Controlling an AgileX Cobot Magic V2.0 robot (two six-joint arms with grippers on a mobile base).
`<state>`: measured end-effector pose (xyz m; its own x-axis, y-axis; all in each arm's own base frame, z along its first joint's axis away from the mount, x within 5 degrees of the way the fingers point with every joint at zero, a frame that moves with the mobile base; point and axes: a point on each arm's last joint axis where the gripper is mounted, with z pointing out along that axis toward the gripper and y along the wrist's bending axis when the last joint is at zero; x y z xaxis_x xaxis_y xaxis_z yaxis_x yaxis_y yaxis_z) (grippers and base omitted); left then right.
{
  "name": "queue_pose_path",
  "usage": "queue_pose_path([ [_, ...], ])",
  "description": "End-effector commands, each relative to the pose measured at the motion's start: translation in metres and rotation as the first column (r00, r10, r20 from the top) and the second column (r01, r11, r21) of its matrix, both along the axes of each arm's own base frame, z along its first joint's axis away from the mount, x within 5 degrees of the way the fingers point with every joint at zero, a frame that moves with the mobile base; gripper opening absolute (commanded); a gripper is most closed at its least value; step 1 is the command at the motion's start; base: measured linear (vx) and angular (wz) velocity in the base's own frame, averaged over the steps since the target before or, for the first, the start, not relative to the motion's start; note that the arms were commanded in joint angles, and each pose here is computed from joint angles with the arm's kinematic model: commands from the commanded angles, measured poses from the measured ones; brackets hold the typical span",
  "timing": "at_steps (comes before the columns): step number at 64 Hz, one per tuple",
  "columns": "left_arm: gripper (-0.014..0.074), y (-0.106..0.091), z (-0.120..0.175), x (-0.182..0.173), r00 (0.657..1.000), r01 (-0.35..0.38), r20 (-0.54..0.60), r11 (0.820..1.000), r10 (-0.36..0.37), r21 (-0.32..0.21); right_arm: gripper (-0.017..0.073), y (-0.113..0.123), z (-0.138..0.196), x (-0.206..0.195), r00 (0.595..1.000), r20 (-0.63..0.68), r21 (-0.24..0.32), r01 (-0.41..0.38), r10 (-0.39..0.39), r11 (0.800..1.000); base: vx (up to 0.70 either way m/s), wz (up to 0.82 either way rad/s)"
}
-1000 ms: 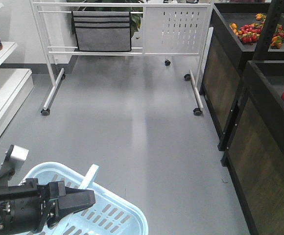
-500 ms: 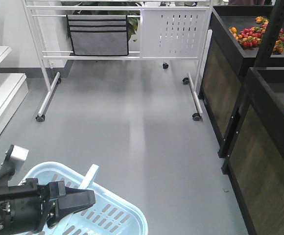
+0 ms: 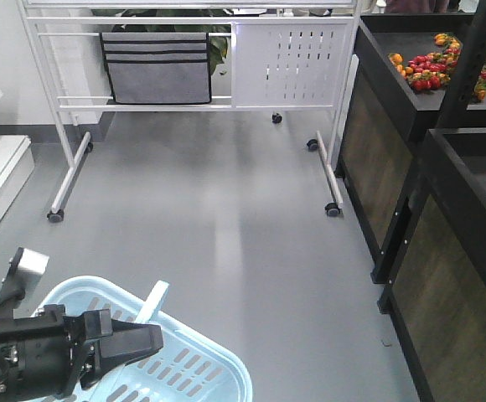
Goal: Place coke in basket with both arms
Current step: 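Drive the base past the whiteboard stand and produce bins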
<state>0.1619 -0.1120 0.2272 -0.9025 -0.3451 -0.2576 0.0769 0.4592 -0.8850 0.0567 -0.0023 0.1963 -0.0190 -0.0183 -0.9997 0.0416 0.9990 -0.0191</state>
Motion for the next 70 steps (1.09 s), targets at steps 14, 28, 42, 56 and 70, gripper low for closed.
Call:
queue_pose_path([
  [14, -0.0006, -0.0034, 0.0183, 0.0019, 1.000, -0.014, 0.025, 0.993, 0.017, -0.115, -0.0010, 0.0000, 0.0046, -0.0008, 0.997, 0.075, -0.017, 0.001, 0.000, 1.000, 0.14, -0.07],
  [28, -0.0006, -0.0034, 0.0183, 0.0019, 1.000, -0.014, 0.025, 0.993, 0.017, -0.115, -0.0010, 0.0000, 0.0046, -0.0008, 0.997, 0.075, -0.017, 0.001, 0.000, 1.000, 0.16, -0.05],
  [42, -0.0006, -0.0034, 0.0183, 0.0019, 1.000, -0.014, 0.025, 0.993, 0.017, -0.115, -0.0010, 0.0000, 0.0046, -0.0008, 0.997, 0.075, -0.017, 0.001, 0.000, 1.000, 0.16, 0.00],
  [56, -0.0006, -0.0034, 0.0183, 0.0019, 1.000, -0.014, 0.025, 0.993, 0.017, -0.115, -0.0010, 0.0000, 0.0046, -0.0008, 0.997, 0.075, -0.017, 0.001, 0.000, 1.000, 0.15, 0.00],
  [70, -0.0006, -0.0034, 0.0183, 0.0019, 1.000, -0.014, 0.025, 0.993, 0.017, -0.115, -0.0010, 0.0000, 0.0046, -0.0008, 0.997, 0.075, -0.017, 0.001, 0.000, 1.000, 0.15, 0.01],
])
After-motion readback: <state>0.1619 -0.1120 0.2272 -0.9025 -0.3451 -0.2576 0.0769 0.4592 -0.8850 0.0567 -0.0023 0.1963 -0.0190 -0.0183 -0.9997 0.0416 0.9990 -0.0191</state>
